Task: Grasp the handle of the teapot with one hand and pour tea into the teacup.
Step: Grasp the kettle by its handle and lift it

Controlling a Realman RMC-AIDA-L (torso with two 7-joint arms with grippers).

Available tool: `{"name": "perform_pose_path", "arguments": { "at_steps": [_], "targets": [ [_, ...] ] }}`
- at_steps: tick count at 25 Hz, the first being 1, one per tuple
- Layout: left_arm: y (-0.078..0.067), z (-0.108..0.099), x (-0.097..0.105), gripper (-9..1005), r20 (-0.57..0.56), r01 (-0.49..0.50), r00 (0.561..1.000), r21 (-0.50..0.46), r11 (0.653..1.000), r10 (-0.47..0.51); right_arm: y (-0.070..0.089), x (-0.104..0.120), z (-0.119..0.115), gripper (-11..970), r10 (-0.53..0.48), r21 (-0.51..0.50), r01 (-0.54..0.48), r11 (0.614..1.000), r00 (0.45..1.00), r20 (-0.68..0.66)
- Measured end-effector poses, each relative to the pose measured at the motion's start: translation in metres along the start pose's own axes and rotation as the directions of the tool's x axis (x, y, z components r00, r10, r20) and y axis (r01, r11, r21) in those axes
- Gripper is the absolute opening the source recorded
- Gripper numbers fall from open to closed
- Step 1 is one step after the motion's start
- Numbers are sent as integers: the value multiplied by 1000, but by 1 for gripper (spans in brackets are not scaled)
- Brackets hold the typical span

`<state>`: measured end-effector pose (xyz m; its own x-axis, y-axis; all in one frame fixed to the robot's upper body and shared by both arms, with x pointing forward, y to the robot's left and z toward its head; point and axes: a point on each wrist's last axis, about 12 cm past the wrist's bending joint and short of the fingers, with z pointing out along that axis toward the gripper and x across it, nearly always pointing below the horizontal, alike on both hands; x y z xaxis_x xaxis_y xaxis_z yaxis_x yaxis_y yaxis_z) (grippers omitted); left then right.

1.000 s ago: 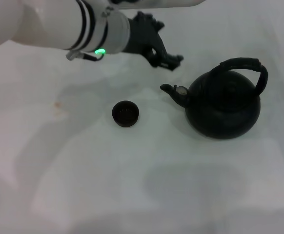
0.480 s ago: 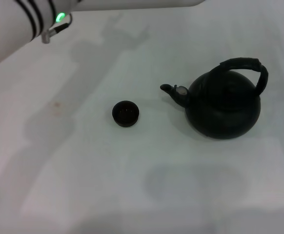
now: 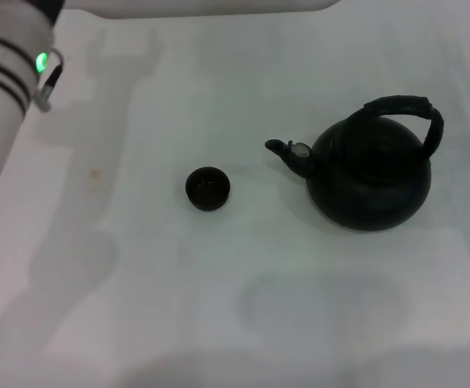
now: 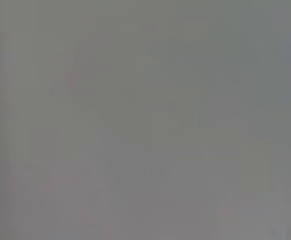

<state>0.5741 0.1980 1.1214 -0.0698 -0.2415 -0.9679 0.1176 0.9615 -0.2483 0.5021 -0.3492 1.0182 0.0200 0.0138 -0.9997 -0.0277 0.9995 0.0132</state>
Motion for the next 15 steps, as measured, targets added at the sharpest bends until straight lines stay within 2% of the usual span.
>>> {"name": "perform_pose_path", "arguments": {
  "at_steps": [3,4,7,10,15],
  "targets": [
    [25,-6,17,887,33,96,995,-67,993,-94,0,1,-1,856,3,1,-3,1000,1000,-2],
    [25,-6,17,887,33,96,995,-67,993,-94,0,1,-1,856,3,1,-3,1000,1000,-2],
    [41,-13,30,887,57,143,989,-110,984,-137,1,1,-1,856,8,2,-8,1000,1000,-1],
    [48,-24,44,887,84,106,992,-128,986,-96,1,0,-1,855,43,1,-43,999,999,6],
    [51,-37,56,887,122,35,992,-130,991,-19,-3,-1,-3,848,211,-4,-210,978,978,11]
  ]
}}
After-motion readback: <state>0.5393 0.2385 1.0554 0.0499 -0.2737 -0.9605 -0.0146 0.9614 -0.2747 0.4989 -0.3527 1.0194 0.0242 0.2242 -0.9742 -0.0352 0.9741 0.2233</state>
